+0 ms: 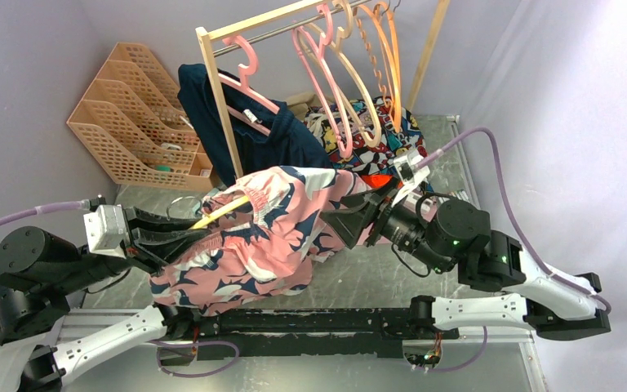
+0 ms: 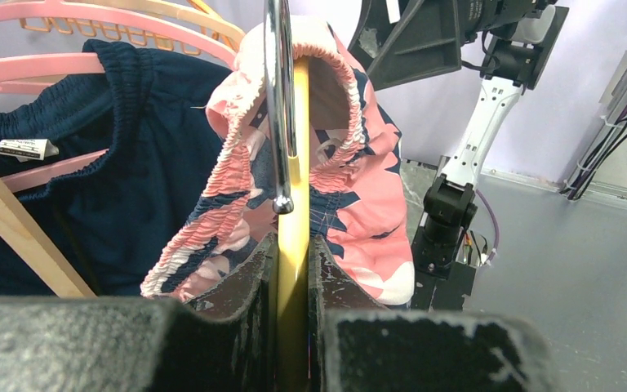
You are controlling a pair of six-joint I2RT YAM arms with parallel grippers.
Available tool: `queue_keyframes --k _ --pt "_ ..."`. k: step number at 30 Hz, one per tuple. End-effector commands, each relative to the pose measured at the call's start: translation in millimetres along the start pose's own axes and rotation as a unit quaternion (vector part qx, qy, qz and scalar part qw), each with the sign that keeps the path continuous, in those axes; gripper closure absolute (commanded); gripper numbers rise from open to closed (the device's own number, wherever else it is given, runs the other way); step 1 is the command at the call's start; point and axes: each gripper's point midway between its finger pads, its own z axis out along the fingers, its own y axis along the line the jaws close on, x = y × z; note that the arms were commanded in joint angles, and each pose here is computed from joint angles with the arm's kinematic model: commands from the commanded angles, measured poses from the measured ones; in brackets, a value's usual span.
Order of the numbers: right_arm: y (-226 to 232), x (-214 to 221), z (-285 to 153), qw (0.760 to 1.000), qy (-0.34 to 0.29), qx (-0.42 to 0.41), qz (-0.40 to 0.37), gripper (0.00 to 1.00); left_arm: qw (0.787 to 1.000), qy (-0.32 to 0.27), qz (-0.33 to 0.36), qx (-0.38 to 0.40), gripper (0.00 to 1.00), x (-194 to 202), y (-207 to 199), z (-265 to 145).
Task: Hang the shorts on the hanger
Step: Hang the shorts on the hanger.
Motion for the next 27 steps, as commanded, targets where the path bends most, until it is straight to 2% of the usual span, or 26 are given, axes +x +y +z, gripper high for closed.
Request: queue_keyframes --k 1,6,10,16,19,20,22,23,27 --pt "15.1 -29.2 3.5 0.996 -0.059 -0.022 0.068 0.33 0.997 -0.077 0.014 -0.01 0.93 -44.4 1.9 -5.3" --pt "15.0 -33.2 6.6 0.989 -0.079 -0.015 0.128 0.31 0.997 -0.08 0.012 -0.014 0.93 -44.4 2.9 -5.9" --pt "14.3 -23.2 14.7 0.987 -0.06 0.003 0.147 0.32 0.997 -0.076 0.009 -0.019 0.93 -41.1 5.3 -3.7" --pt "17.9 -10.1 27.3 0.985 -0.046 0.01 0.167 0.4 0.997 -0.08 0.006 -0.019 0.93 -39.7 5.6 -0.1" --pt "21.5 -7.4 31.3 0.984 -0.047 0.003 0.174 0.52 0.997 -0.081 0.004 -0.016 0.93 -38.2 5.3 2.8" --pt "21.4 -6.1 31.8 0.984 -0.047 0.002 0.175 0.61 0.997 -0.081 0.003 -0.016 0.93 -37.7 5.2 3.3" --pt "20.4 -2.8 32.0 0.984 -0.049 -0.001 0.172 0.92 0.997 -0.078 0.002 -0.016 0.93 -36.0 5.6 4.0" --pt "18.4 -1.6 30.7 0.984 -0.051 0.001 0.173 1.0 0.997 -0.078 0.001 -0.018 0.93 -35.4 6.1 3.6" --pt "16.2 6.4 24.9 0.988 -0.041 -0.01 0.152 1.0 0.996 -0.079 -0.005 -0.036 0.93 -32.8 11.6 0.5"
